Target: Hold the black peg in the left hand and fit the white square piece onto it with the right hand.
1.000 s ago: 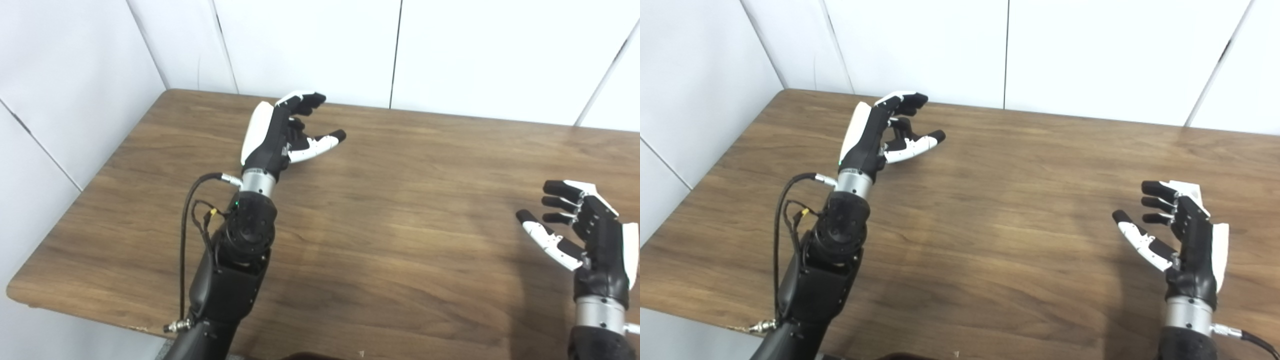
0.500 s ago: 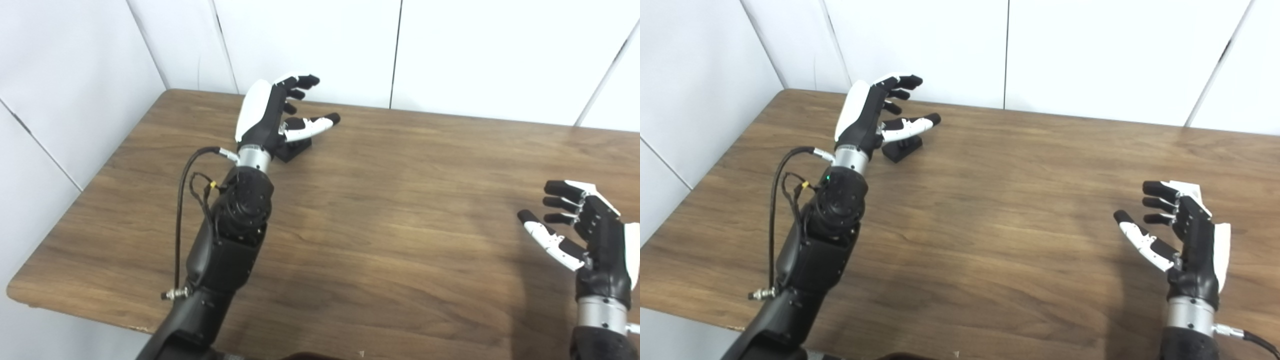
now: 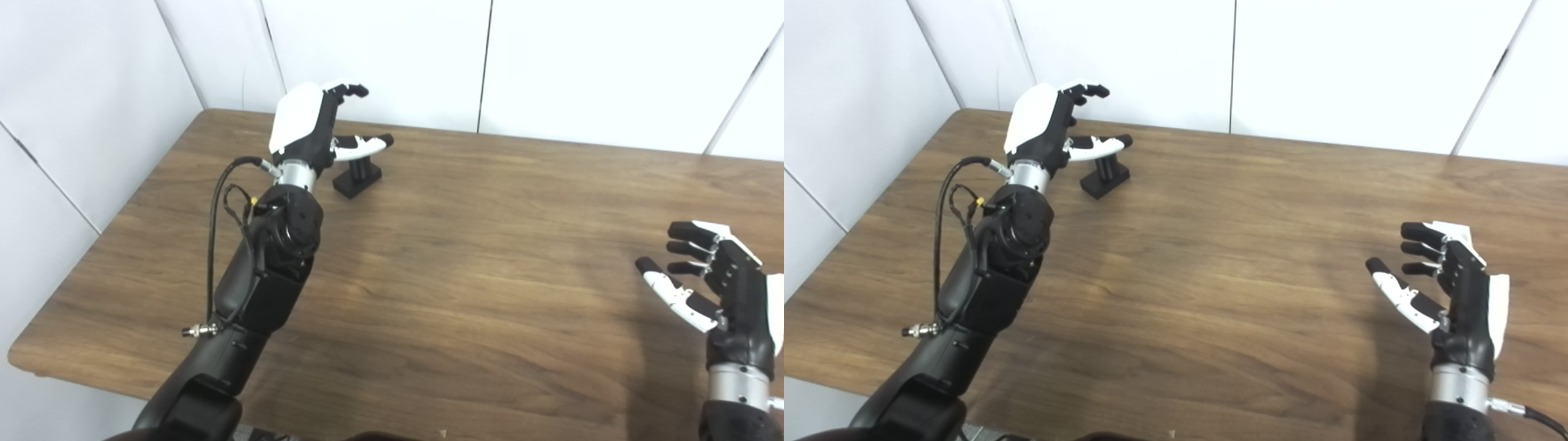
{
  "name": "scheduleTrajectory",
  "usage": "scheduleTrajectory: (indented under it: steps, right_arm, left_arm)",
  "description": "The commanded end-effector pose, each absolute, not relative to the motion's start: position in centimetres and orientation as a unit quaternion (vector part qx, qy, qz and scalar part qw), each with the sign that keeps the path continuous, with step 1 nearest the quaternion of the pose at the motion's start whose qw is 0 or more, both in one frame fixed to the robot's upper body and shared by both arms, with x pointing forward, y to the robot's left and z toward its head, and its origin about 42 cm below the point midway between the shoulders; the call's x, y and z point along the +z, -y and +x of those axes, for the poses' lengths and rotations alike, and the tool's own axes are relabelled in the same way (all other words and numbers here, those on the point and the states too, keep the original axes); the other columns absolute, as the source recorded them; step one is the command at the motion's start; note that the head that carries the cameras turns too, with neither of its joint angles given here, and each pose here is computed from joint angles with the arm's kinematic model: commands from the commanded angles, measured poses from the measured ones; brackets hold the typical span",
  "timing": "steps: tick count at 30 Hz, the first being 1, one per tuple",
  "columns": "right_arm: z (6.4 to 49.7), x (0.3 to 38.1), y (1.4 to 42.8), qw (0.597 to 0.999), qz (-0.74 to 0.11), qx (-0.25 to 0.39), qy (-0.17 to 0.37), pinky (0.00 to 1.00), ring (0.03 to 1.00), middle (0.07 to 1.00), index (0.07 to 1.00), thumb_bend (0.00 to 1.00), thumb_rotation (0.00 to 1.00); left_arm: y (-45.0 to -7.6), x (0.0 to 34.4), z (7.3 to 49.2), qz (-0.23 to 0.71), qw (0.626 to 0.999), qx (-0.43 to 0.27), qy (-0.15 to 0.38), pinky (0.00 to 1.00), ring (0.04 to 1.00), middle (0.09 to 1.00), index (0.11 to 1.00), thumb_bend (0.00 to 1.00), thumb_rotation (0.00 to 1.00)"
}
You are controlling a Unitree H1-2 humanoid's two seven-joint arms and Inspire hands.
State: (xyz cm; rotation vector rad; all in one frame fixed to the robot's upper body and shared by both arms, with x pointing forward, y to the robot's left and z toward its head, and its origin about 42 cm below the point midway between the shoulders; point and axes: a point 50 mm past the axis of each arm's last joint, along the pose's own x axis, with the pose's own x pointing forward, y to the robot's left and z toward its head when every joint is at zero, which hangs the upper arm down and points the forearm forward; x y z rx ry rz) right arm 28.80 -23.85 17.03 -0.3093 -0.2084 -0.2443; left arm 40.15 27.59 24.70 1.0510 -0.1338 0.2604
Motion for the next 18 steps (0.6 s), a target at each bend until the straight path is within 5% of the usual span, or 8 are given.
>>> scheduleTrajectory:
  steps: [1,18]
  right_arm:
    - [29.1,18.8,23.7,0.969,-0.148,-0.125,0.151,0.53,0.648,0.669,0.629,0.58,0.00]
    - [28.8,18.8,23.5,0.971,-0.144,-0.127,0.145,0.54,0.656,0.677,0.633,0.58,0.02]
  left_arm:
    - [-28.0,27.6,41.0,0.520,0.835,0.152,0.092,0.69,0.835,0.858,0.746,0.76,0.40]
    - [-28.5,26.3,41.5,0.608,0.776,0.163,0.040,1.00,0.998,0.991,0.784,0.86,0.54]
